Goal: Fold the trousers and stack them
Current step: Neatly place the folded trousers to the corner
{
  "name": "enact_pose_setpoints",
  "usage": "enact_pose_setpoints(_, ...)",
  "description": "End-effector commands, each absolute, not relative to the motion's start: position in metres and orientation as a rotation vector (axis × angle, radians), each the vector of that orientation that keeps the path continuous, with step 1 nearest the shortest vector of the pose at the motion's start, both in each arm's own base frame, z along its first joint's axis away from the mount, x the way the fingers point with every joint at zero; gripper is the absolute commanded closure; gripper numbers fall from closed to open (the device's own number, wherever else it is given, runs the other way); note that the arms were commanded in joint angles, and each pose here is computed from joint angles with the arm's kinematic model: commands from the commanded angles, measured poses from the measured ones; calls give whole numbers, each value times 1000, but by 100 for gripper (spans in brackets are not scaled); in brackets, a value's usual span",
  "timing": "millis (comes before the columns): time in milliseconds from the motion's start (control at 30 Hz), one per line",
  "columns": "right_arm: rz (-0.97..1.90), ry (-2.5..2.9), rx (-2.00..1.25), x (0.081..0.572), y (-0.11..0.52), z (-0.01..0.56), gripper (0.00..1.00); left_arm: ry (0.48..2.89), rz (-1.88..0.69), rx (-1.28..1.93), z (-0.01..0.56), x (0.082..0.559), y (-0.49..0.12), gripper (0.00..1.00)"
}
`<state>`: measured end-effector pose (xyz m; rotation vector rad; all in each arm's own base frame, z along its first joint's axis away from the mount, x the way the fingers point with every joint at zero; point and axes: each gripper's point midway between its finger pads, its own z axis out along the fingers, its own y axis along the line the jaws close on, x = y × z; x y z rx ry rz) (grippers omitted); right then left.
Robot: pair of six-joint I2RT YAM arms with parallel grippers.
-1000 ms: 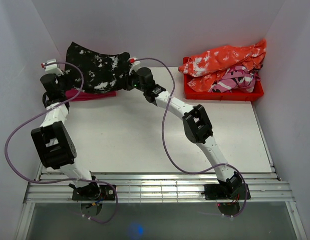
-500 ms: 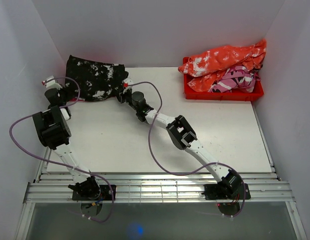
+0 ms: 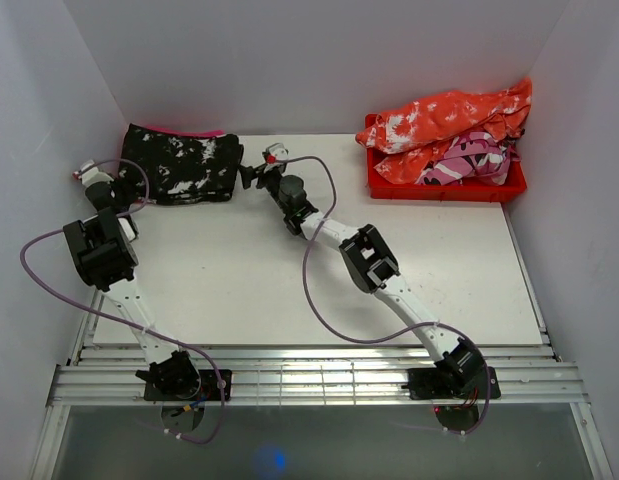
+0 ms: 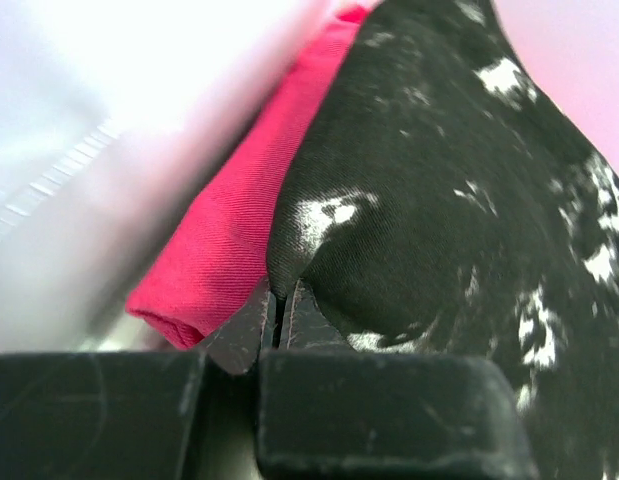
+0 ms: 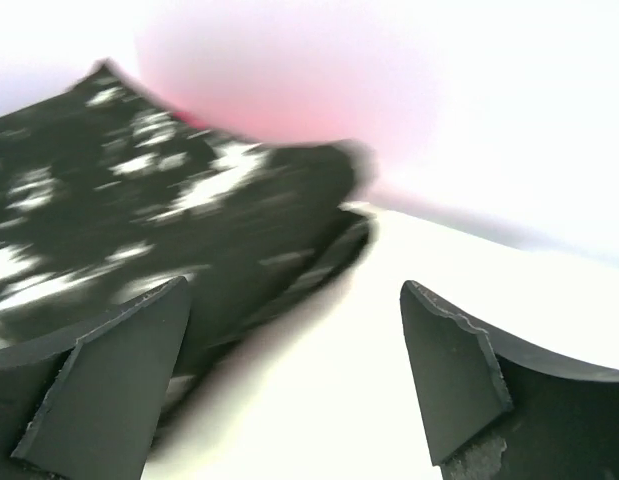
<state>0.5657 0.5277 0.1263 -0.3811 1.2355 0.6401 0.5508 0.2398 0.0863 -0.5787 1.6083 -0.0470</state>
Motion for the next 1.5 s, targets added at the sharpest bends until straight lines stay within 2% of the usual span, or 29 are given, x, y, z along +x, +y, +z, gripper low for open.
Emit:
enact_pose_setpoints(0, 589, 1071, -251, 585, 482, 240, 10, 1525, 70, -703, 106, 547, 288, 100)
enact_pose_setpoints(33, 578, 1077, -261, 587, 477, 243, 10, 1528, 62, -714, 107, 550, 290, 99)
enact_pose_setpoints(67, 570, 1073, -270, 587, 472, 251, 10, 1548, 54, -729, 101, 550, 290, 76)
enact_pose_setpoints(100, 566, 1045, -256, 586, 460, 281, 10, 1583, 43, -741, 94, 549, 288, 64)
enact_pose_setpoints(133, 551, 1110, -285, 589, 457, 264, 10, 1606, -2, -715, 94, 548, 281, 54)
enact_pose_setpoints(167, 550, 1121, -299, 587, 451, 270, 10, 1621, -27, -696, 95, 547, 275, 39)
enact_pose_setpoints(200, 557, 1097, -308, 582, 440, 301, 10, 1655, -53, -680, 92, 543, 269, 32)
enact_pose_setpoints(233, 545, 1168, -340, 582, 437, 282, 10, 1675, -116, -608, 107, 545, 254, 27)
enact_pose_setpoints(300, 558, 1183, -386, 573, 425, 311, 10, 1776, -159, -537, 109, 541, 240, 25)
enact_pose_setpoints(333, 554, 1273, -433, 571, 423, 292, 10, 1800, -189, -493, 121, 540, 232, 24)
enact_pose_setpoints(367, 552, 1302, -452, 571, 415, 294, 10, 1797, -177, -461, 141, 546, 235, 23)
enact_pose_setpoints(400, 583, 1298, -493, 557, 413, 315, 10, 1892, -176, -464, 136, 536, 231, 22)
enact_pose_setpoints(467, 551, 1417, -575, 551, 397, 296, 10, 1938, -159, -391, 161, 536, 230, 21)
enact_pose_setpoints(533, 546, 1435, -644, 532, 383, 314, 10, 2033, -139, -297, 162, 521, 223, 21)
enact_pose_setpoints(667, 517, 1588, -667, 513, 326, 301, 10, 2095, -150, -67, 190, 500, 202, 23)
enact_pose_setpoints(800, 557, 1803, -683, 485, 272, 270, 10, 2223, -195, -87, 178, 476, 189, 27)
enact_pose_setpoints(867, 558, 1883, -651, 479, 240, 264, 10, 2281, -234, -91, 168, 463, 181, 27)
enact_pose_setpoints(933, 587, 1988, -653, 457, 218, 235, 10, 2311, -284, -57, 161, 448, 163, 25)
enact_pose_setpoints(967, 565, 1980, -631, 448, 197, 245, 10, 2337, -292, -15, 156, 440, 154, 10)
enact_pose_setpoints(1033, 552, 2083, -640, 422, 173, 211, 10, 2397, -298, 67, 146, 421, 123, 8)
enact_pose_setpoints(1100, 524, 2116, -593, 405, 142, 212, 10, 2443, -296, 176, 137, 408, 91, 2)
enact_pose_setpoints(1133, 529, 2178, -570, 390, 130, 191, 10, 2482, -275, 195, 129, 390, 80, 2)
enact_pose_setpoints(1267, 463, 2227, -507, 341, 83, 181, 10, 2497, -371, 283, 123, 359, 26, 2)
enact_pose_setpoints(1467, 384, 2283, -451, 290, 52, 158, 10, 2484, -465, 348, 131, 330, -31, 2)
